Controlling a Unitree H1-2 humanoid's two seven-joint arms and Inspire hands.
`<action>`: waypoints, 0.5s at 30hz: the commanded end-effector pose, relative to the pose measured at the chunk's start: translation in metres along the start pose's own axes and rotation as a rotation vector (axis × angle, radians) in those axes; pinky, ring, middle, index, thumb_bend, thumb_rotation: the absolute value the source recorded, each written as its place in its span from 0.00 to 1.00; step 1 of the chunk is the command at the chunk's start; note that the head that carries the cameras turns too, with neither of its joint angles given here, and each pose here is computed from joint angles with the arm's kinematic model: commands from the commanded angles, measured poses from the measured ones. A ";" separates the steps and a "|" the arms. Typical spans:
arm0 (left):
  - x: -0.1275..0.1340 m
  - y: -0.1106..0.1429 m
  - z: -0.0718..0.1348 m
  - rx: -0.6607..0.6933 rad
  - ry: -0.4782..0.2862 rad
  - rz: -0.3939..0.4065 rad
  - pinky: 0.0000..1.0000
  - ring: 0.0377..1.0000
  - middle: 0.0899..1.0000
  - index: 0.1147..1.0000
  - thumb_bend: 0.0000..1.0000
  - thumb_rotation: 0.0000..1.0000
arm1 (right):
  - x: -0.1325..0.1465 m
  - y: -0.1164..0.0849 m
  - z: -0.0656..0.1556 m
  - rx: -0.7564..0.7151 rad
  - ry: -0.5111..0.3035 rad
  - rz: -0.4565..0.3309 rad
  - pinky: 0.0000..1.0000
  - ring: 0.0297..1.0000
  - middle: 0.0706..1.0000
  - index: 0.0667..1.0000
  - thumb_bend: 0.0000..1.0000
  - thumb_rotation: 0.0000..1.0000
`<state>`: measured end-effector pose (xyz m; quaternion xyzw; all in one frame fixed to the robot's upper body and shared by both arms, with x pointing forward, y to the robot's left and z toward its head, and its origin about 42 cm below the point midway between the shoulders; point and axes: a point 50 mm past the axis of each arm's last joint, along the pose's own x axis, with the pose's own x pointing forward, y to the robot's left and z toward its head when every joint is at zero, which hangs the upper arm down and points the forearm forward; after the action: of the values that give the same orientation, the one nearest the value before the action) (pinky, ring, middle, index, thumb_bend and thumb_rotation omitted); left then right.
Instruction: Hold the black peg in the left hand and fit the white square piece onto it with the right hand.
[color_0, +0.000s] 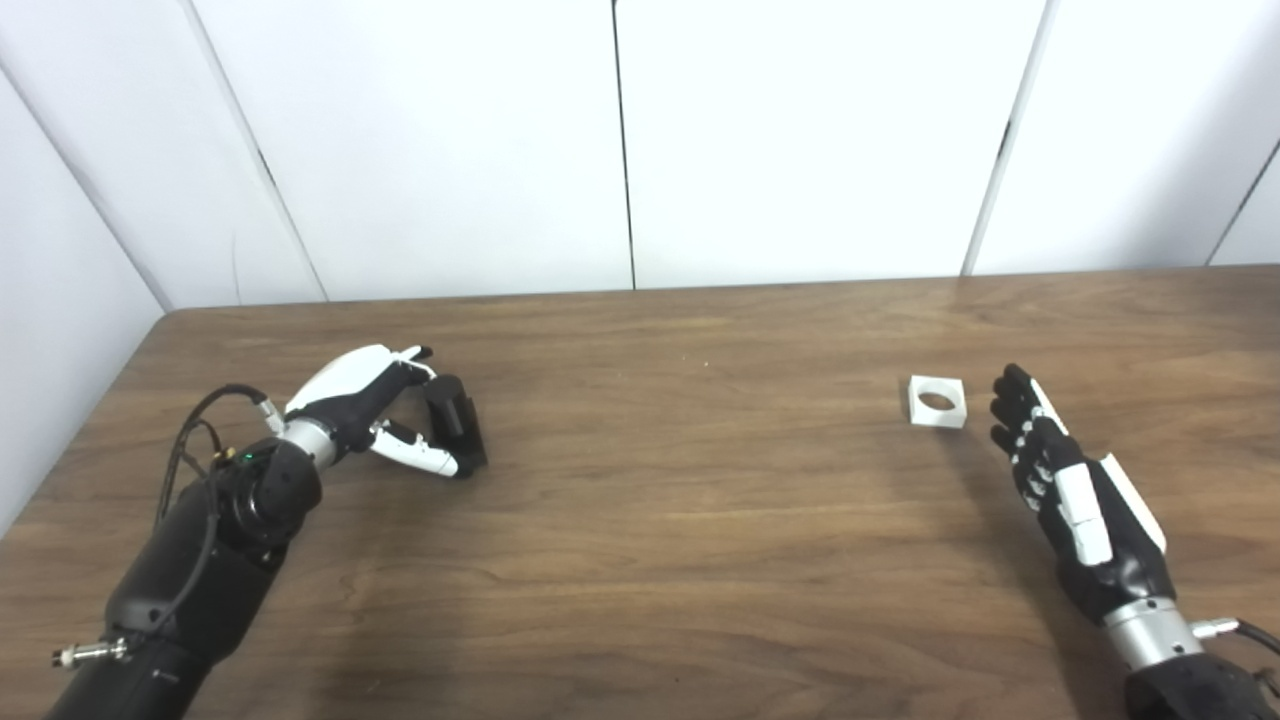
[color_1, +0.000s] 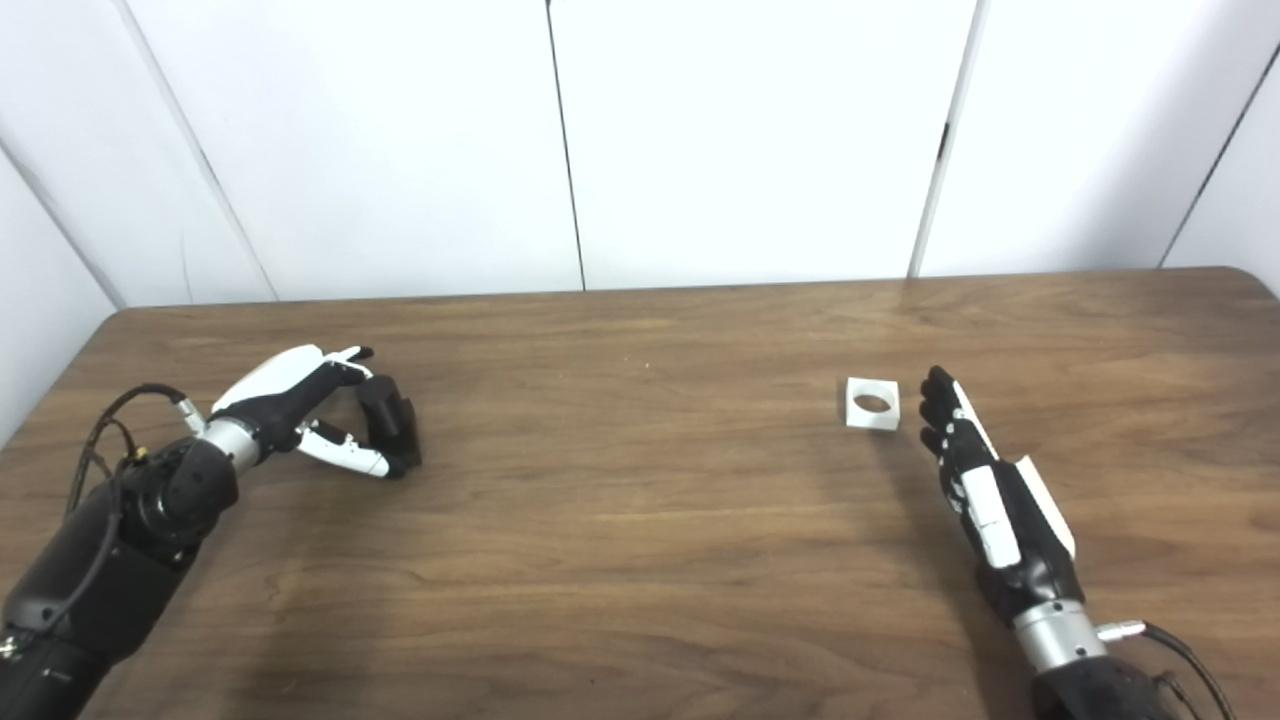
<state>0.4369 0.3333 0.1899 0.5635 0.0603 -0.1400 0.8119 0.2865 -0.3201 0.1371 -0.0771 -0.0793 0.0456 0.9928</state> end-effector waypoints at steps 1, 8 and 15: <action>0.001 0.017 0.008 0.009 -0.039 0.053 1.00 1.00 1.00 0.53 0.85 0.35 | -0.006 -0.006 -0.004 0.003 0.019 -0.012 1.00 1.00 1.00 1.00 0.68 1.00; 0.001 0.013 0.011 -0.011 -0.067 0.055 1.00 1.00 1.00 0.51 0.84 0.32 | -0.006 -0.005 -0.002 -0.003 0.022 -0.016 1.00 1.00 1.00 1.00 0.71 1.00; -0.003 0.004 0.021 -0.016 -0.112 0.031 1.00 1.00 1.00 0.52 0.88 0.34 | -0.006 -0.003 0.000 0.004 0.021 -0.011 1.00 1.00 1.00 1.00 0.65 1.00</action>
<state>0.4298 0.3260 0.1860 0.5510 0.0428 -0.1492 0.8200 0.2853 -0.3206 0.1367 -0.0776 -0.0673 0.0432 0.9938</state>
